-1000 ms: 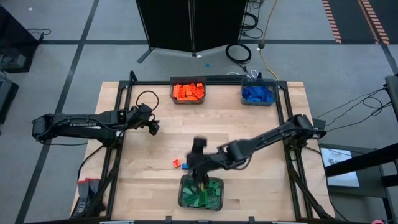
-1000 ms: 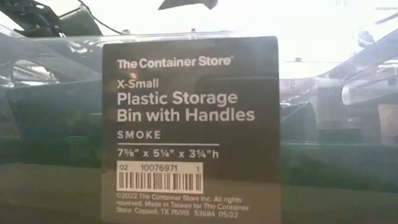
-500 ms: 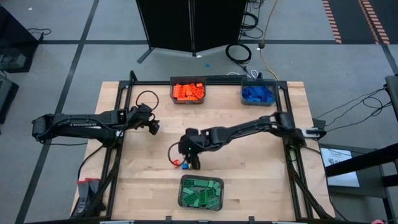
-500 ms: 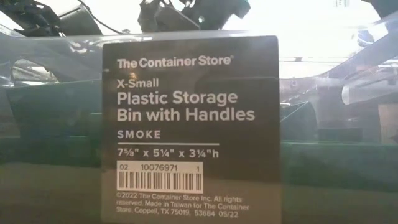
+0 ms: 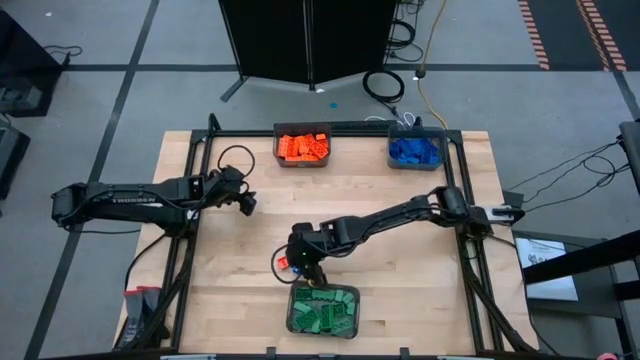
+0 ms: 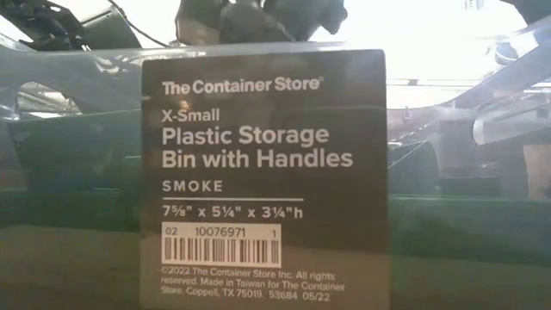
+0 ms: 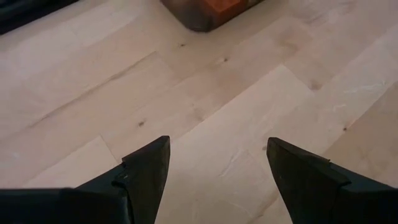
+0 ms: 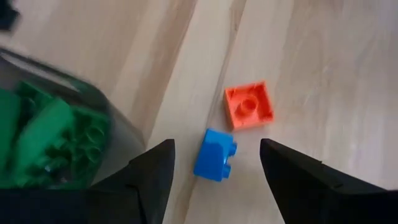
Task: Sort blocks
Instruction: Put the blue game piece into the top right black bin
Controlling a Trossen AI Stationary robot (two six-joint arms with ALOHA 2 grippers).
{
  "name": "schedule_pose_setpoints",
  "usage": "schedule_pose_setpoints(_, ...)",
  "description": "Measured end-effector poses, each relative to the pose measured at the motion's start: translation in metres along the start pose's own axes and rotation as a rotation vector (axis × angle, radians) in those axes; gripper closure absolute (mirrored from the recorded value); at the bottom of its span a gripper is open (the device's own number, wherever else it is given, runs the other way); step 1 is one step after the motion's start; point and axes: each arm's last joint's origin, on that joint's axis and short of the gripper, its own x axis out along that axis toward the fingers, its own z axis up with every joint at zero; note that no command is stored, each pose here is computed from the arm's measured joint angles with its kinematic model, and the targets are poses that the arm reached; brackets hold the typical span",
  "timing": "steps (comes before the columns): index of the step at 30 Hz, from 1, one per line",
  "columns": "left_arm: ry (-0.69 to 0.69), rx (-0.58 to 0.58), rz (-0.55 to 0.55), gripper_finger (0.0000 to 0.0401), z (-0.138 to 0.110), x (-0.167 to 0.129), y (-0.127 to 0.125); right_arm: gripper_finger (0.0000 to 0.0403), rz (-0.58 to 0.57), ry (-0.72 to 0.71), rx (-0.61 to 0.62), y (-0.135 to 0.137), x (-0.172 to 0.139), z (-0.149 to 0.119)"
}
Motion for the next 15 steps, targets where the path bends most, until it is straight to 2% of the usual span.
schedule_pose_setpoints(6, 0.000, 0.000, 0.000, 0.0131, 0.000, 0.000, 0.000, 0.0172, 0.005, 0.045, 0.016, -0.001, 0.022, -0.012)
schedule_pose_setpoints(15, 0.001, 0.004, 0.001, 0.0131, 0.000, 0.000, 0.000, 0.0172, 0.003, 0.028, 0.042, -0.002, 0.024, -0.011)
